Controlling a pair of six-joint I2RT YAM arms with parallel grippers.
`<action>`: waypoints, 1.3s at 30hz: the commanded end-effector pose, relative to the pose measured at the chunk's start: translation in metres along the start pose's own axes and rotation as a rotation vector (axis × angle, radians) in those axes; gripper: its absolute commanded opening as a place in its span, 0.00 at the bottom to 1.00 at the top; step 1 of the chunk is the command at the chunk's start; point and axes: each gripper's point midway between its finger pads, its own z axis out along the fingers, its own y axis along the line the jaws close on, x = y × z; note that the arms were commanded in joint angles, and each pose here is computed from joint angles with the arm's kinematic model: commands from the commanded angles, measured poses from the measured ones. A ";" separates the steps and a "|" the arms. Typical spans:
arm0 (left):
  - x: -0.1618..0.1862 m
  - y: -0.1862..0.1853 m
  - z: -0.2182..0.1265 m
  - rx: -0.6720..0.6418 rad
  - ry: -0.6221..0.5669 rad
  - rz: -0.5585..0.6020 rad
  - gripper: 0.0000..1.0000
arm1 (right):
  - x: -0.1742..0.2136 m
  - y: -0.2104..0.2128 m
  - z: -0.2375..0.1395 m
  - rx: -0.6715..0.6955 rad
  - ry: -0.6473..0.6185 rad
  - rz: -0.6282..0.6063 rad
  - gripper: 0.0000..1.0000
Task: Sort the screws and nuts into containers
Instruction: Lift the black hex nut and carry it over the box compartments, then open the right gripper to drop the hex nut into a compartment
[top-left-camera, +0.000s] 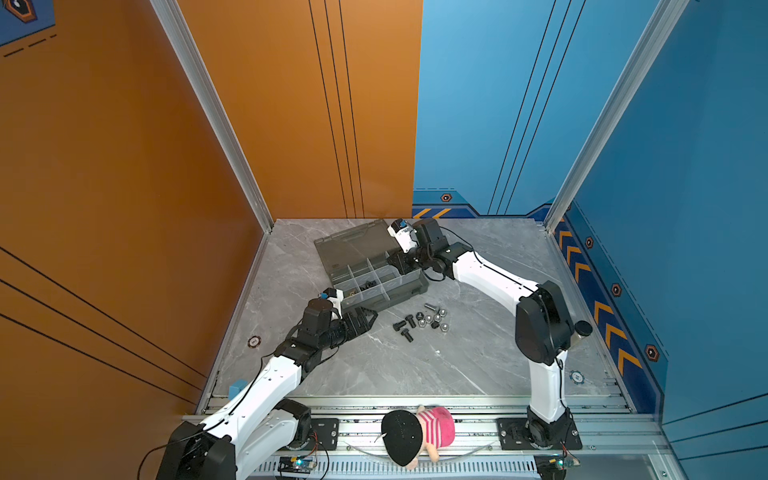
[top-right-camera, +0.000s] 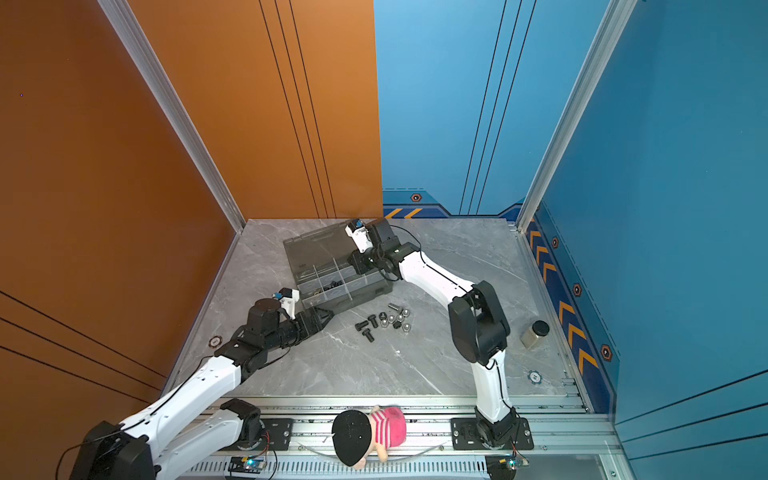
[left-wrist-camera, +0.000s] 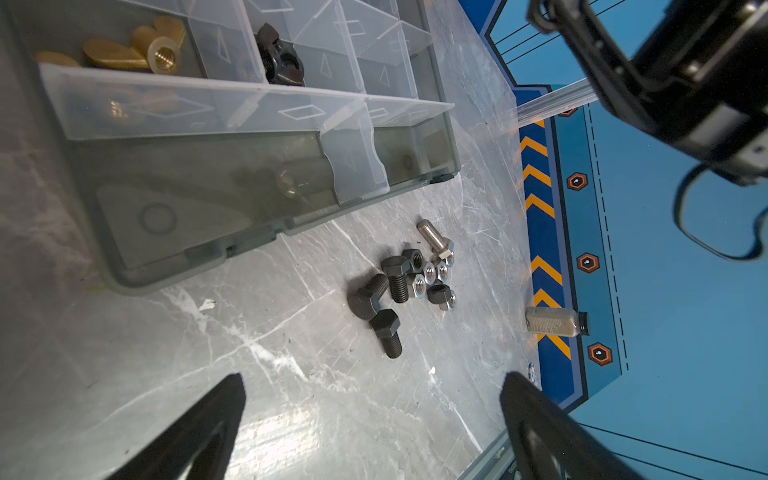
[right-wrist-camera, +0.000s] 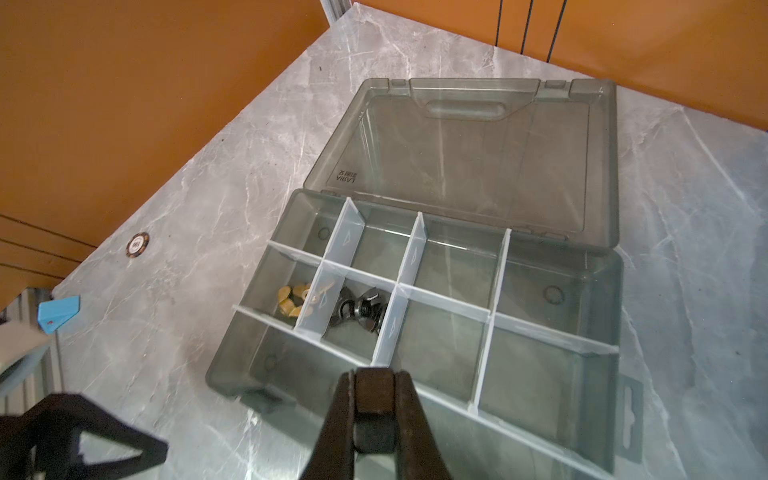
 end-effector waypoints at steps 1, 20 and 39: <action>0.007 0.007 -0.003 -0.005 0.020 -0.007 0.98 | -0.011 -0.010 0.016 0.040 -0.010 0.027 0.00; 0.006 0.014 -0.008 -0.011 0.009 -0.026 0.98 | 0.034 -0.033 0.064 0.083 0.096 0.074 0.05; 0.006 0.014 -0.009 -0.013 0.009 -0.030 0.97 | 0.030 -0.028 0.050 0.080 0.098 0.066 0.31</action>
